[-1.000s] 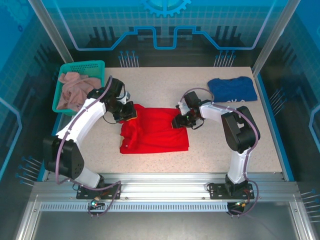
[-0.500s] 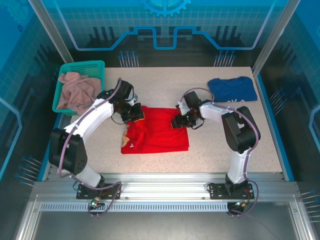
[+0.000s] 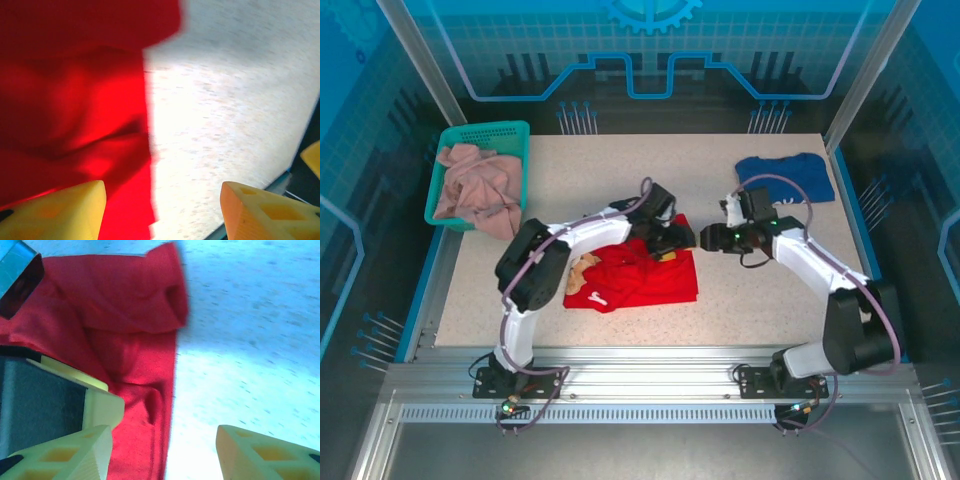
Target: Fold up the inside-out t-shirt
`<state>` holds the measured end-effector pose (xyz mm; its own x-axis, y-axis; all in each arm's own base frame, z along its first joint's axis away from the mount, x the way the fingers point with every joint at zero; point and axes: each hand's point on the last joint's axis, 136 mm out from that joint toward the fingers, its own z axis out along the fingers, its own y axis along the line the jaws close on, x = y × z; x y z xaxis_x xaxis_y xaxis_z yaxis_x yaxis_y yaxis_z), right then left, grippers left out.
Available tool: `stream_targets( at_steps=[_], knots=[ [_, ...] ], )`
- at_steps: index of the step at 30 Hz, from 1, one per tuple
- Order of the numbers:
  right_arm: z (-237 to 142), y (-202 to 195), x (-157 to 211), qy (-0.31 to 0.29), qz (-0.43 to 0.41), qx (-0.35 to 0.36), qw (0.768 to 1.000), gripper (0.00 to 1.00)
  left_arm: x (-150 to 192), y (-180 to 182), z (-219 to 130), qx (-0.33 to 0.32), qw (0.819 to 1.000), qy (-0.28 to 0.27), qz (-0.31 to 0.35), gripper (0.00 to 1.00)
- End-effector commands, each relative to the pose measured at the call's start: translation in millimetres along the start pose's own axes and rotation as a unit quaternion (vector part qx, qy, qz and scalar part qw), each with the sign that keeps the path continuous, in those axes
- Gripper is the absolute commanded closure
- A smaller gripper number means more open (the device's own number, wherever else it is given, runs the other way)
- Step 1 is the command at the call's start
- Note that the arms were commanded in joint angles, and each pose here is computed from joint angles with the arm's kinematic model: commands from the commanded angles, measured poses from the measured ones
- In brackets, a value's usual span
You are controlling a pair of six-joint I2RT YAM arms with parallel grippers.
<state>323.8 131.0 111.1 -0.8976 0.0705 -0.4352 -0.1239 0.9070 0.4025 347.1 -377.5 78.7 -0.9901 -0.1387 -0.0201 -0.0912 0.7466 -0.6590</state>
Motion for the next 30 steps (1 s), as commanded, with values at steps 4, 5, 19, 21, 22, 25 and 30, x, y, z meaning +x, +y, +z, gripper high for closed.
stream_targets(
  at_steps=[4, 5, 19, 21, 22, 25, 30],
  knots=[
    [-21.7, -26.4, 4.3, -0.042, 0.035, 0.055, 0.997, 0.39, -7.7, -31.3, -61.9, 0.016, 0.993, -0.055, 0.098, 0.34],
    [-22.5, -22.6, 2.3, -0.048, 0.032, 0.047, 0.997, 0.39, -7.7, -21.3, -74.9, 0.004, 0.992, -0.069, 0.104, 0.34],
    [56.8, 148.3, -6.9, -0.021, -0.285, -0.037, 0.958, 0.22, 14.7, 191.4, -176.3, -0.105, 0.978, -0.156, -0.09, 0.18],
    [71.8, 164.6, -8.9, -0.019, -0.319, -0.031, 0.947, 0.2, 21.5, 196.9, -171.0, -0.096, 0.98, -0.141, -0.101, 0.18],
    [80.7, 172.0, -8.7, -0.018, -0.333, -0.031, 0.942, 0.18, 24.0, 198.0, -168.5, -0.092, 0.981, -0.135, -0.104, 0.18],
    [105.2, 182.9, -8.7, -0.007, -0.347, -0.029, 0.937, 0.17, 29.5, 197.8, -160.6, -0.074, 0.983, -0.123, -0.112, 0.2],
    [140.1, 190.4, -9.3, 0.015, -0.343, -0.031, 0.939, 0.23, 33.7, 195.1, -146.4, -0.038, 0.986, -0.108, -0.123, 0.27]
  ],
)
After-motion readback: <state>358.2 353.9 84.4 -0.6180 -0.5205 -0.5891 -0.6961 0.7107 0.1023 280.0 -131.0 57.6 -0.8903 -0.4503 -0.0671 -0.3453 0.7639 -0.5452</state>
